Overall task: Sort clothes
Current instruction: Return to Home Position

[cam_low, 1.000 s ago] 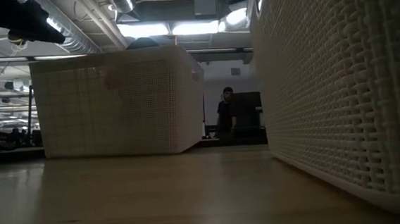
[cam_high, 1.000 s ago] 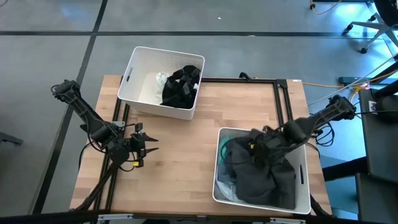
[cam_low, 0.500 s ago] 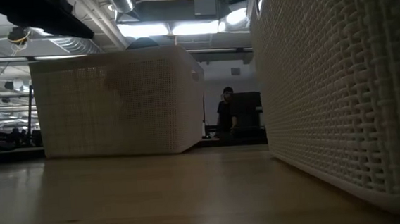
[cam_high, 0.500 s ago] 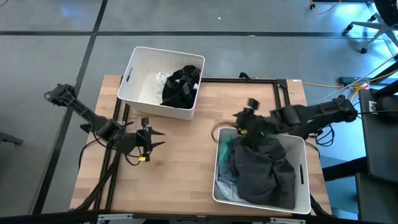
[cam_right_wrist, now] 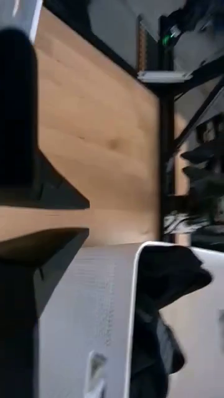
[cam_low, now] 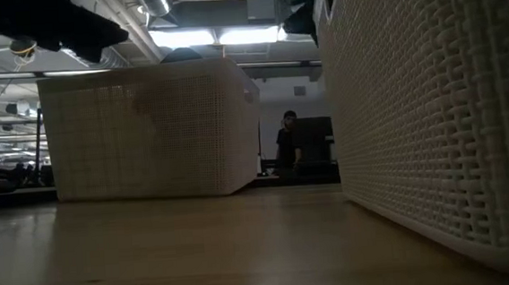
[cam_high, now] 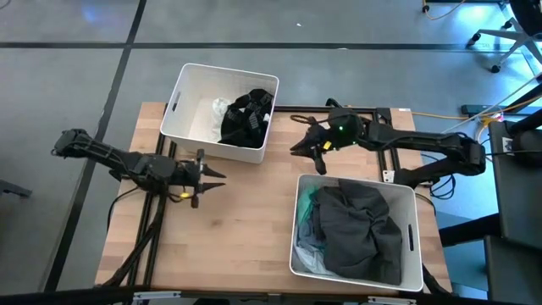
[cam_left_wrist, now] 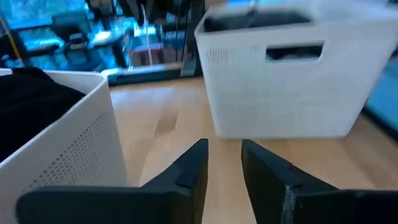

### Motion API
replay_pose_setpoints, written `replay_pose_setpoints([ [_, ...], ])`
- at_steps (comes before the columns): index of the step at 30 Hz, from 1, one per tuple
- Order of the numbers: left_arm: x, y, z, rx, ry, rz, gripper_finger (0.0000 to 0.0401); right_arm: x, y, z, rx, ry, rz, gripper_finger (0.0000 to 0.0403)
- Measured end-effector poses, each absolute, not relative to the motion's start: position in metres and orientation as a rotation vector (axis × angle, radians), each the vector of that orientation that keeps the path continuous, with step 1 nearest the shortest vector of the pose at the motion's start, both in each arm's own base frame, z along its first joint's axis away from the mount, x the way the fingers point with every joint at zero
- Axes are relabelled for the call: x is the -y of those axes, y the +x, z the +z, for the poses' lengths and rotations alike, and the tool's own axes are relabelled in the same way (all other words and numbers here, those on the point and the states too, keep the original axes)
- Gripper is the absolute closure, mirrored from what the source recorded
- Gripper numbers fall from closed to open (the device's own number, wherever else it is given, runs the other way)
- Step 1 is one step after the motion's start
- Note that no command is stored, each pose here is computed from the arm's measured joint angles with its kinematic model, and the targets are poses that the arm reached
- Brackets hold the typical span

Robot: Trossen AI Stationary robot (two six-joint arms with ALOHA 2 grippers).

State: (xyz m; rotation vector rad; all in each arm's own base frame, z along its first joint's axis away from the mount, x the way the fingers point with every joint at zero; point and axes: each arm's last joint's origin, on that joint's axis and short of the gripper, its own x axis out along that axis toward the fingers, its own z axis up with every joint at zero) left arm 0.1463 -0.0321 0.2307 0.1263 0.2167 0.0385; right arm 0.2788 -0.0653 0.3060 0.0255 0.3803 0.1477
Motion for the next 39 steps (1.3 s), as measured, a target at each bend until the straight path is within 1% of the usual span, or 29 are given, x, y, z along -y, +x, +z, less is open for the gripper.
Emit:
replay_pose_setpoints([
  [5,0.024,0.13,0.217,-0.111,0.043,0.039,0.034,0.077,0.275,0.281,-0.242,-0.014,0.122,0.0395],
  [7,0.023,0.126,0.212,-0.092,0.03,0.041,0.0351,0.078,0.272,0.271,-0.198,-0.03,0.111,0.0398],
  [12,0.021,0.118,0.202,-0.034,0.011,0.04,0.038,0.084,0.261,0.25,-0.098,-0.033,0.08,0.0388],
  [16,0.02,0.114,0.195,0.005,0.005,0.04,0.0398,0.082,0.251,0.234,-0.045,-0.026,0.093,0.0396],
  [19,0.019,0.112,0.19,0.017,0.0,0.04,0.0398,0.079,0.245,0.224,-0.014,-0.021,0.084,0.0399],
  [23,0.019,0.111,0.181,0.015,-0.007,0.041,0.0399,0.076,0.234,0.209,-0.005,-0.005,0.036,0.0392],
  [28,0.019,0.11,0.175,-0.013,-0.024,0.048,0.0399,0.072,0.223,0.195,0.014,0.012,0.019,0.0389],
  [33,0.018,0.108,0.175,-0.011,-0.018,0.057,0.0399,0.069,0.214,0.185,0.022,0.015,0.016,0.0389],
  [39,0.017,0.106,0.175,0.0,-0.019,0.058,0.04,0.063,0.196,0.176,0.097,0.023,0.017,0.0389],
])
